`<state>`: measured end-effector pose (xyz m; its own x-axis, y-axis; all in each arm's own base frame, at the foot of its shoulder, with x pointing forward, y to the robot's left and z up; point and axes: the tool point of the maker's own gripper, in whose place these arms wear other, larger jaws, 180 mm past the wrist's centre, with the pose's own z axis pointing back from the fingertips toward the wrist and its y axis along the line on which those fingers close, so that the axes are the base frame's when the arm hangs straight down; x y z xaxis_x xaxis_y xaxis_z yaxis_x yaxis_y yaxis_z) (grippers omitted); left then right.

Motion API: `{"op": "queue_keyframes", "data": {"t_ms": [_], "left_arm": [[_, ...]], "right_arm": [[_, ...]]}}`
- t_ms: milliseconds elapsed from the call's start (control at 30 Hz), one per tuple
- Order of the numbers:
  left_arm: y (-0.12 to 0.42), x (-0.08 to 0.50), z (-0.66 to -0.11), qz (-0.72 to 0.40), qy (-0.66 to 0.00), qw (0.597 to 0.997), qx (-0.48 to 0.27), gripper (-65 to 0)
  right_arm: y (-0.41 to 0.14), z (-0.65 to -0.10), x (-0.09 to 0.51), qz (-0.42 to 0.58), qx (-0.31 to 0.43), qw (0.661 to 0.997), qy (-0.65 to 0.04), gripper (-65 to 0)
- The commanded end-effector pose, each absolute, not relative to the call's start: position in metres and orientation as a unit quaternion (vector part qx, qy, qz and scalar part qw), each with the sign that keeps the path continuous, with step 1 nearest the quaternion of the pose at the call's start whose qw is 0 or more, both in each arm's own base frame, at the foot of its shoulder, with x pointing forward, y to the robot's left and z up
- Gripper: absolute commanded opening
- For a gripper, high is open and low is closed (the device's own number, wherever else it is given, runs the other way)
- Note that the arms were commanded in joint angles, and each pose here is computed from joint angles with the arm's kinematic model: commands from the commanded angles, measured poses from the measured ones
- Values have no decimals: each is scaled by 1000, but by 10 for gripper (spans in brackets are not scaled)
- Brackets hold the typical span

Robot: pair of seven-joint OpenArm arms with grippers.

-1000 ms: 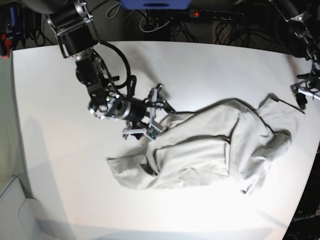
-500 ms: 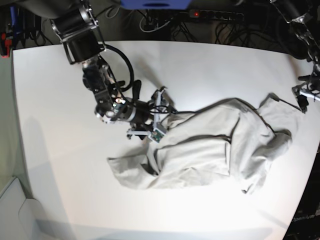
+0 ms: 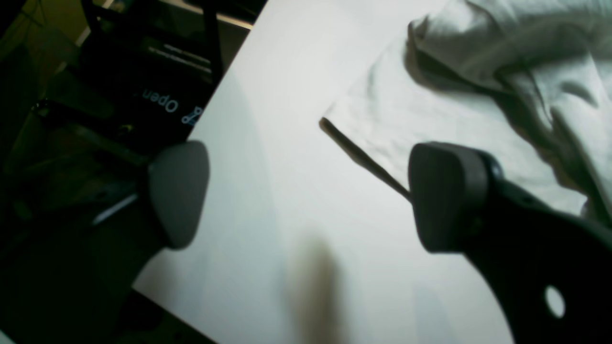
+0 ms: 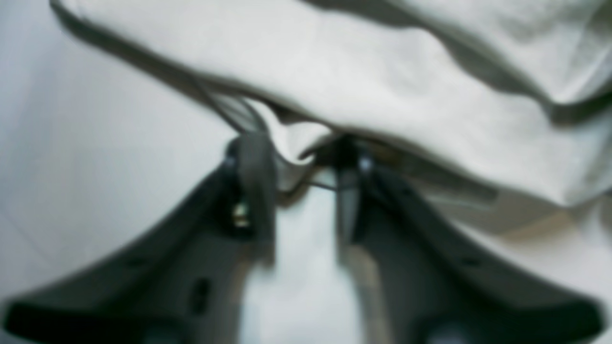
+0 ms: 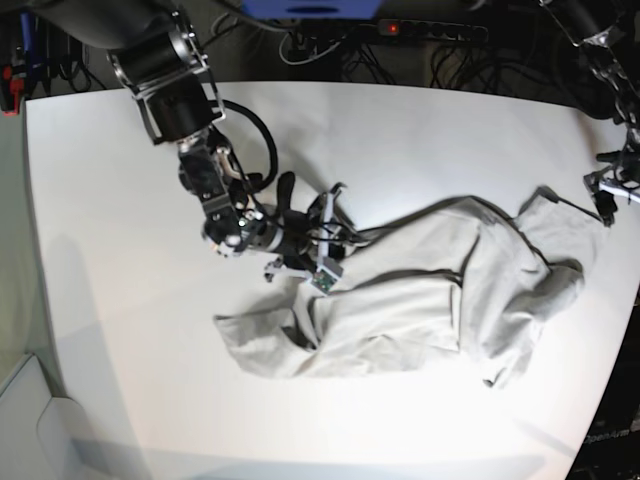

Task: Layout the t-shirt on the table in an organized manner, then fold the t-shirt properly
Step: 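Lift the hem with the right gripper and pull it away from the left gripper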

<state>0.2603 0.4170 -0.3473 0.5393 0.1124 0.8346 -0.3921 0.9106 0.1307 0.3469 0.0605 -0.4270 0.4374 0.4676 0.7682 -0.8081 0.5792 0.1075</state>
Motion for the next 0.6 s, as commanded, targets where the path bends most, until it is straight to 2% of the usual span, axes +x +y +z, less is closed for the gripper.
{"op": "queue_keyframes", "data": {"t_ms": [0, 33, 67, 133, 233, 367, 567], "left_arm": [[423, 268, -328, 139, -482, 850, 162, 0], [423, 268, -328, 139, -482, 850, 162, 0], [423, 268, -328, 139, -483, 849, 162, 0], [423, 273, -324, 141, -489, 846, 160, 0], [423, 277, -321, 141, -494, 843, 160, 0], [421, 287, -310, 139, -510, 834, 158, 0], [376, 326, -300, 85, -532, 833, 124, 0]], "right_arm": [[65, -423, 348, 387, 240, 812, -364, -571], [65, -425, 347, 386, 241, 813, -363, -632], [64, -427, 344, 386, 241, 815, -359, -650], [55, -434, 337, 388, 237, 818, -351, -643], [47, -416, 335, 396, 226, 805, -379, -650], [36, -369, 318, 428, 194, 772, -429, -650], [31, -311, 291, 477, 156, 726, -469, -650]]}}
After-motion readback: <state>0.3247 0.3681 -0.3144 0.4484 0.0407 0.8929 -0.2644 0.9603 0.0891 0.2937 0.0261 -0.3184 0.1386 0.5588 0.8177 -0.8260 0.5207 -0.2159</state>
